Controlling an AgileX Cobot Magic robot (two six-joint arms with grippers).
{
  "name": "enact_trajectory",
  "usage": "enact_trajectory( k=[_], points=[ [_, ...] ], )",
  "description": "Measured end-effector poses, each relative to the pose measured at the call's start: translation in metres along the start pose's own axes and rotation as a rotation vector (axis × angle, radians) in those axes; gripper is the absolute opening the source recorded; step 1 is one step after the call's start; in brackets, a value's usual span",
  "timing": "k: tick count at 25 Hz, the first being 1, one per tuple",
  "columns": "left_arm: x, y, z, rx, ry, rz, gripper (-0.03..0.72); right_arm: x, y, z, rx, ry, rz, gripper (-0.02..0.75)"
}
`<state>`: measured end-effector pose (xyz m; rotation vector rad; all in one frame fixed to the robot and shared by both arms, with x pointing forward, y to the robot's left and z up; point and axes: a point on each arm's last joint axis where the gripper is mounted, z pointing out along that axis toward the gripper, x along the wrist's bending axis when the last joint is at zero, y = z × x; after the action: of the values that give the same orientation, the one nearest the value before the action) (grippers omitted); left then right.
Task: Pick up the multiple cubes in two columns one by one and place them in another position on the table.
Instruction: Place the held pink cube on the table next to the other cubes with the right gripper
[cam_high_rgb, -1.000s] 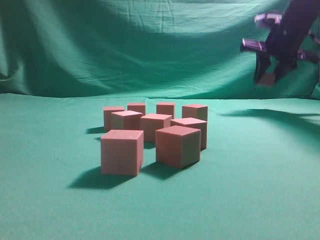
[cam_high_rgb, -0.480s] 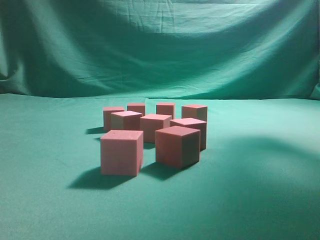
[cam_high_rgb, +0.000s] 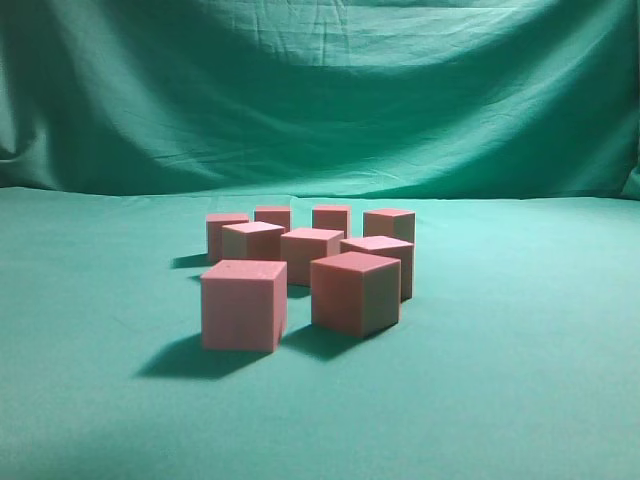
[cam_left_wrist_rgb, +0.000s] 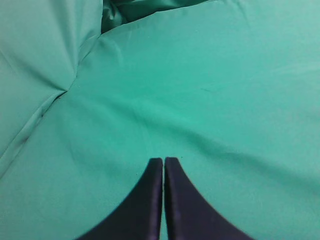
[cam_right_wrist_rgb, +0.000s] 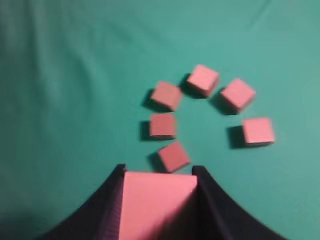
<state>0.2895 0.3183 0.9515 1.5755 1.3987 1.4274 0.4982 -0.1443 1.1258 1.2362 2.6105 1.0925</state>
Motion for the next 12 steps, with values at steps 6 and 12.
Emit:
enact_trajectory(
  k=[6,12],
  points=[
    [0.0,0.0,0.0,0.0,0.0,0.0,0.0,0.081,-0.007,0.048,0.098,0.181,-0.237,0.268],
    [0.0,0.0,0.0,0.0,0.0,0.0,0.0,0.124,-0.028,0.111,0.231,0.263,-0.345,0.268]
  ],
)
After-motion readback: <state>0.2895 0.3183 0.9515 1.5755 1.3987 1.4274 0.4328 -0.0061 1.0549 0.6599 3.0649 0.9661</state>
